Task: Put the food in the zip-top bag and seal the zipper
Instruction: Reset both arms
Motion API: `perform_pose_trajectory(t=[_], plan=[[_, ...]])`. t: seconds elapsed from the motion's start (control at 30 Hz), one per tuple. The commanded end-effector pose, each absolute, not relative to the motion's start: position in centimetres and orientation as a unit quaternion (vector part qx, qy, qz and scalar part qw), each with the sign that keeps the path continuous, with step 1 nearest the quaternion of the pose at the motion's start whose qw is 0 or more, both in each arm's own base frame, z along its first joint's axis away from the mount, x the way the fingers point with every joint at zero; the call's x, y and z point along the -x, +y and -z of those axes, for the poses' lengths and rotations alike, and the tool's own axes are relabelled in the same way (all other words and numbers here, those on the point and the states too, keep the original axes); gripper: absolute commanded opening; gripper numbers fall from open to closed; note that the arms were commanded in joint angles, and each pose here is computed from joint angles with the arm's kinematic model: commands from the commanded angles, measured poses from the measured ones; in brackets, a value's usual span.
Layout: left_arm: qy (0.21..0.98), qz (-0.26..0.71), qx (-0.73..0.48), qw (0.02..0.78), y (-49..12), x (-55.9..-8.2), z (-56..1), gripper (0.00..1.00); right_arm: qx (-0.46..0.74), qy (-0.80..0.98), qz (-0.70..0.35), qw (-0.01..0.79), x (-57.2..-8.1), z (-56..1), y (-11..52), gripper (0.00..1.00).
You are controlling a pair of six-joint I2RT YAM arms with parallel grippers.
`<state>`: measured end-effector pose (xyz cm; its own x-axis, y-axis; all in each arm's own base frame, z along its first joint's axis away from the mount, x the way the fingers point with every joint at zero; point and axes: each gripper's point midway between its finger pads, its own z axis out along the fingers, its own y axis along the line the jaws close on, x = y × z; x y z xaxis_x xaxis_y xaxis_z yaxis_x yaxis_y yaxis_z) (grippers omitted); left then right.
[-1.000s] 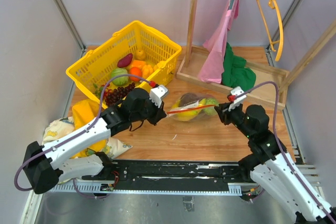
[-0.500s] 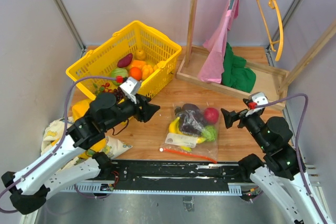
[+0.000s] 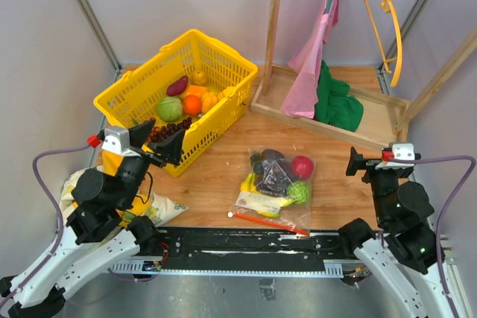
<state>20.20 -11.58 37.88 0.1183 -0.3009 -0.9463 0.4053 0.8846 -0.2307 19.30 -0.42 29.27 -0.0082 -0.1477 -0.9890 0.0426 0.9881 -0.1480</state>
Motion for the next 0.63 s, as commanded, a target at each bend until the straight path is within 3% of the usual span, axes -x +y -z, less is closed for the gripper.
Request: perform_pose_trajectory(t=[0.0, 0.6], plan=[[0.571, 0.187, 0.012, 0.799, -8.0, -20.4, -38.5, 0.99, -0.004, 0.691, 0.096, 0.717, -17.8, -29.9, -2.8, 0.98], [0.582, 0.165, 0.014, 0.796, -7.3, -20.4, -36.3, 0.99, -0.030, 0.686, 0.108, 0.718, -17.1, -29.5, -3.9, 0.99]])
